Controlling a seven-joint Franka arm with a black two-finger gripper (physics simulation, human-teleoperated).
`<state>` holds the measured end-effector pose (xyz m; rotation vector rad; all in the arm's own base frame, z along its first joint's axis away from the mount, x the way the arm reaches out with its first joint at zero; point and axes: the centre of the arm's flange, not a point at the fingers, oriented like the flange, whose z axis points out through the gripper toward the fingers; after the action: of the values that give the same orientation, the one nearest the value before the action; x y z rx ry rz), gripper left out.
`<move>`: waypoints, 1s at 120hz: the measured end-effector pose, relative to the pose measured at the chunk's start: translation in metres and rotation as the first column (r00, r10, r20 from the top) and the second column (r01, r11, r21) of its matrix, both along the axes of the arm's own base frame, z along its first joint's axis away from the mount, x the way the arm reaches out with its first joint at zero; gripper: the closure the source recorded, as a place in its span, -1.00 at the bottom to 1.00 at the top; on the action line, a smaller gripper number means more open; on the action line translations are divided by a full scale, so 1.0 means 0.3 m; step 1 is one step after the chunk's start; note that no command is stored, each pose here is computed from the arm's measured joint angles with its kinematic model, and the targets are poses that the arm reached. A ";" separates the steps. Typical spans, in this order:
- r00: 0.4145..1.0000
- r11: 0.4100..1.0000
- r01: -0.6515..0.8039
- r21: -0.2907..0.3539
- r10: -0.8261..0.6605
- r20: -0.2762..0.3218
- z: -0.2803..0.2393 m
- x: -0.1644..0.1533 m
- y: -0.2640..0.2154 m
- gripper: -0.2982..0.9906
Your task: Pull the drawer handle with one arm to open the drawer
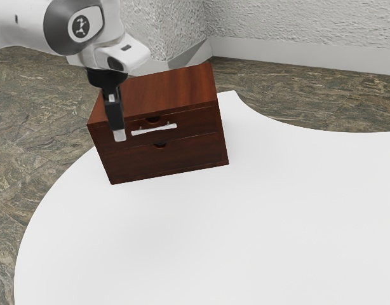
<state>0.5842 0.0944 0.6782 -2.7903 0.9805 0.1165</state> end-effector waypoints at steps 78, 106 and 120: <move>0.978 0.990 0.097 0.102 -0.114 0.175 -0.201 0.233 0.175 -0.10; 0.969 0.982 0.146 0.116 -0.166 0.184 -0.256 0.279 0.201 -0.05; 0.966 0.979 0.165 0.120 -0.185 0.178 -0.284 0.295 0.211 -0.01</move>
<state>0.6726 0.1577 0.5931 -2.5506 1.1316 -0.1161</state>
